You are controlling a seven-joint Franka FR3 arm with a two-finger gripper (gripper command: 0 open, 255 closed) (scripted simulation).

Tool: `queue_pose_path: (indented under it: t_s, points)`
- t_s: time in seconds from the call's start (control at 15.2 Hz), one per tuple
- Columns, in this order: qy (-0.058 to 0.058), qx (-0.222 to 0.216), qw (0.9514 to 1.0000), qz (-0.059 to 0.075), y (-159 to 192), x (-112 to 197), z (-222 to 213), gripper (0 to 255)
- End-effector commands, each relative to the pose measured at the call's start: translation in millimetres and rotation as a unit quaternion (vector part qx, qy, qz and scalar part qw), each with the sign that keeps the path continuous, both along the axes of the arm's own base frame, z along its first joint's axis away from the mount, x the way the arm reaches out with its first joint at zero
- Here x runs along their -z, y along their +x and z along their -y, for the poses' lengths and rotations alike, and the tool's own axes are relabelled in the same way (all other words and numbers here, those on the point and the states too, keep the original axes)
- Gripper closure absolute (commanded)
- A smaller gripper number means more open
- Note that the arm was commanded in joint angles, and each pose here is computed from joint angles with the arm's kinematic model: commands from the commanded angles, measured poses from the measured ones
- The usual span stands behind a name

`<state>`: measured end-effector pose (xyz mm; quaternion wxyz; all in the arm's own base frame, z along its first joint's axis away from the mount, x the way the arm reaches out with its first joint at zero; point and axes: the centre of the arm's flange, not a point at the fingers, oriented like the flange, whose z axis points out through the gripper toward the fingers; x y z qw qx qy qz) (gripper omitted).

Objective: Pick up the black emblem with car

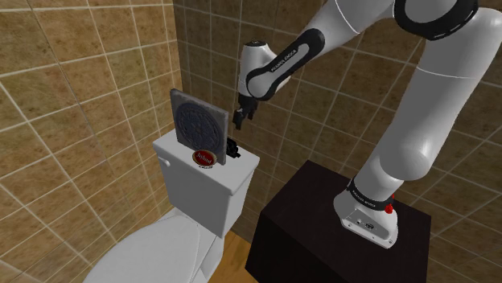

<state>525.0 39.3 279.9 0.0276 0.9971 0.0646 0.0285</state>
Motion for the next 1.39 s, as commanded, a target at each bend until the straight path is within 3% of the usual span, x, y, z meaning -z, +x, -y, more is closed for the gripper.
queue_pose_path:
  t_s: [0.0,0.59,1.25,1.32]
  points:
    - [0.001,-0.003,1.0,0.002,15.0,21.6,-3.5,0]
    - [0.003,-0.019,0.9998,0.007,79.6,118.9,-18.2,0]
    - [0.003,-0.019,0.9998,0.007,80.7,160.6,-18.5,0]
    - [0.003,-0.019,0.9998,0.007,79.9,160.4,-18.5,255]
